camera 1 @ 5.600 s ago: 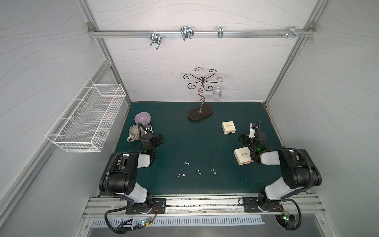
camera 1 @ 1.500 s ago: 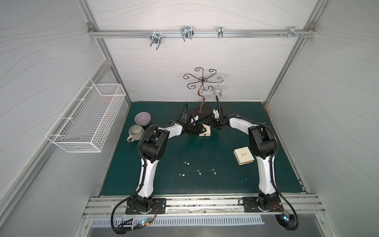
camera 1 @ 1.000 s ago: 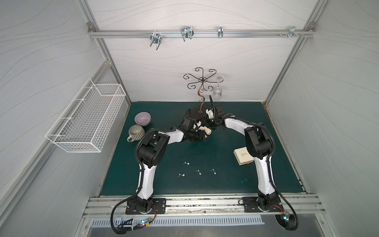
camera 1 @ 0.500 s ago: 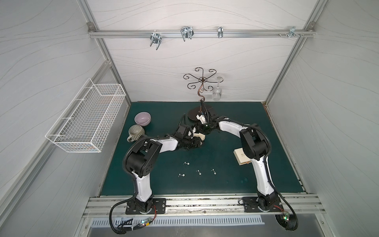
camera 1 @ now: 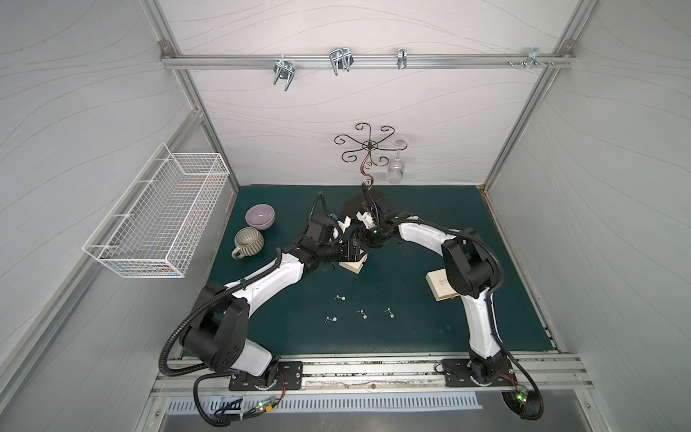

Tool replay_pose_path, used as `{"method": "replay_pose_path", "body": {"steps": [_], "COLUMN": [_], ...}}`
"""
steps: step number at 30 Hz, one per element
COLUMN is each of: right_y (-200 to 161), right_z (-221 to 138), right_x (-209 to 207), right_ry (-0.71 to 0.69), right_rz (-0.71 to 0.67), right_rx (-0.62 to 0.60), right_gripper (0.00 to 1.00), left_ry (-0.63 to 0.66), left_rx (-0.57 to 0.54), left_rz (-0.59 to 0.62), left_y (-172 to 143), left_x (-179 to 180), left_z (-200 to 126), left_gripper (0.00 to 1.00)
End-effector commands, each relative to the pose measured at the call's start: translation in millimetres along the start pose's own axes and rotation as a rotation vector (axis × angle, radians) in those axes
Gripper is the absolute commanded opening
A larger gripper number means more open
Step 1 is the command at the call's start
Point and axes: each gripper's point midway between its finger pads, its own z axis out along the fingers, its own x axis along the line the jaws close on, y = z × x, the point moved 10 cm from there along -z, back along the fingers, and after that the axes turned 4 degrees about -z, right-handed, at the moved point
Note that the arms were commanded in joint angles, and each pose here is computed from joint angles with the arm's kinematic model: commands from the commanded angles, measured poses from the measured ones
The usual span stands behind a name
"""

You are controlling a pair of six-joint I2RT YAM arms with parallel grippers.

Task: Place the earrings into the drawer-style jewelry box
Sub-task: Open the drawer in the jewelry box.

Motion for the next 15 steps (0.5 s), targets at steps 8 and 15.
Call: {"method": "replay_pose_path", "body": {"steps": [8, 15], "right_y": [-43, -67], "right_z": [-58, -35], "right_x": [-11, -18], "right_ry": [-0.054, -0.020], "right_rz": [0.157, 0.195], "right_rx": [-0.132, -0.114], "right_gripper": [0.54, 0.44], "left_ry": [0.161, 0.106], "left_rx": [0.038, 0.065], "left_rz": [-0.202, -0.266], "left_y": [26, 21], "left_x": [68, 78], "left_z": [34, 55], "left_gripper": [0.74, 0.71]}}
